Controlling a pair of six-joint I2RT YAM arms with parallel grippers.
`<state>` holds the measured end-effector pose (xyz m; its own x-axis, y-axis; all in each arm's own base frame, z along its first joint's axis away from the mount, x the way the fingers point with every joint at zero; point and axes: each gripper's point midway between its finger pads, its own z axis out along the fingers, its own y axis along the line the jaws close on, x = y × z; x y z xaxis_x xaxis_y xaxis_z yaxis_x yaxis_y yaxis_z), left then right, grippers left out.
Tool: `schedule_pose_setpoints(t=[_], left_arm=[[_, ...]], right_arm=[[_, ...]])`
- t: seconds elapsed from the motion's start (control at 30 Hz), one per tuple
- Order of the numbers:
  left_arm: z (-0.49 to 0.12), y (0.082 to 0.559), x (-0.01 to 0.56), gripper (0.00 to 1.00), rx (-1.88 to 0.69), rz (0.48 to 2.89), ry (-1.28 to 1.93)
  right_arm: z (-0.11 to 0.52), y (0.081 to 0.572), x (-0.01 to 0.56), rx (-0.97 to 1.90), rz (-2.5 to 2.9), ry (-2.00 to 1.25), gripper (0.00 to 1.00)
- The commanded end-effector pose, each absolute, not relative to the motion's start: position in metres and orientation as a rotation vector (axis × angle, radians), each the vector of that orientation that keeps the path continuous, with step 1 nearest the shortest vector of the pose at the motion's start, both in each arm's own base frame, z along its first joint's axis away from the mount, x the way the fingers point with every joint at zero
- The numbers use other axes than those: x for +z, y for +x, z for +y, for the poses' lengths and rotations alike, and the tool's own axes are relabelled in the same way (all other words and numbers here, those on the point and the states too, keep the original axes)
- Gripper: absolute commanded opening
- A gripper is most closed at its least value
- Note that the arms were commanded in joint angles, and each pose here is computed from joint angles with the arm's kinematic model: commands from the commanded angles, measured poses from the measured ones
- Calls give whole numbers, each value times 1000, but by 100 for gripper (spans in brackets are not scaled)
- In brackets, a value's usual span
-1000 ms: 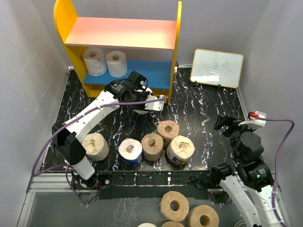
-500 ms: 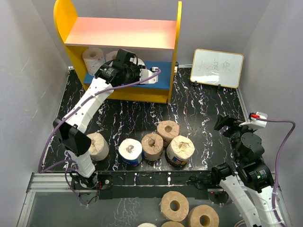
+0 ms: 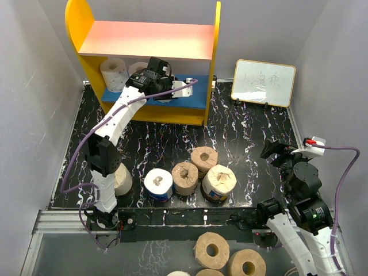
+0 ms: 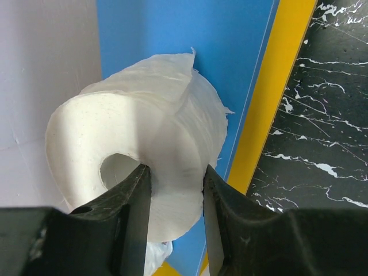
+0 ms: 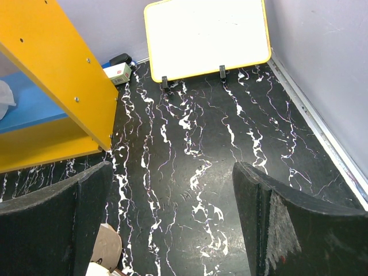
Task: Place and organize the paper towels onto the shelf
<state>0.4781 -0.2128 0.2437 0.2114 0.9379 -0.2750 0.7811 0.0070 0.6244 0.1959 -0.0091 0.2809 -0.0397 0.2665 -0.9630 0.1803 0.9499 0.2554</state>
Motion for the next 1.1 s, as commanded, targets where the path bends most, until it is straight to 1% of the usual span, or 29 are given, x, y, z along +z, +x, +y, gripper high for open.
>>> schedule_pose_setpoints(t=[0.0, 0.03, 0.07, 0.1, 0.13, 0.17, 0.2, 0.23, 0.27, 0.3, 0.43, 0.53, 0.67, 0.7, 0.8, 0.97, 1.07], left_arm=[[-220, 488, 271, 0, 327, 1527, 1708], [-220, 492, 273, 2, 339, 1523, 1680], [-220, 495, 276, 8, 350, 1516, 1652], [-220, 497, 279, 16, 361, 1508, 1630], [-220, 498, 283, 27, 368, 1498, 1609], [-220, 499, 287, 41, 377, 1485, 1591], [-220, 498, 290, 74, 380, 1477, 1582], [-220, 497, 292, 96, 380, 1472, 1579], [-220, 496, 297, 98, 381, 1465, 1572], [-220, 494, 300, 99, 382, 1463, 1566], [-219, 477, 323, 99, 357, 1452, 1534], [-217, 455, 345, 99, 360, 1422, 1514], [-215, 399, 353, 99, 388, 1348, 1647], [-213, 381, 345, 99, 363, 1344, 1687], [-199, 320, 329, 99, 172, 1414, 1785], [-181, 185, 286, 99, -401, 1557, 2002], [-168, 127, 274, 99, -597, 1558, 2030]], right_arm=[[-9, 197, 294, 93, 1567, 360, 84], [-9, 197, 293, 93, 1567, 360, 84], [-9, 197, 294, 93, 1566, 361, 84], [-9, 197, 293, 92, 1567, 360, 84], [-9, 197, 294, 93, 1567, 360, 84], [-9, 197, 293, 93, 1567, 359, 84], [-9, 197, 293, 93, 1568, 358, 84], [-9, 197, 293, 92, 1569, 356, 84], [-9, 197, 293, 93, 1570, 356, 84], [-9, 197, 293, 94, 1568, 356, 84], [-9, 197, 294, 94, 1565, 357, 84], [-9, 196, 294, 95, 1563, 357, 84], [-10, 195, 295, 97, 1556, 359, 84], [-10, 195, 295, 97, 1556, 360, 84], [-9, 195, 295, 99, 1557, 359, 84], [-10, 194, 296, 101, 1551, 360, 84], [-10, 194, 297, 102, 1547, 360, 84]])
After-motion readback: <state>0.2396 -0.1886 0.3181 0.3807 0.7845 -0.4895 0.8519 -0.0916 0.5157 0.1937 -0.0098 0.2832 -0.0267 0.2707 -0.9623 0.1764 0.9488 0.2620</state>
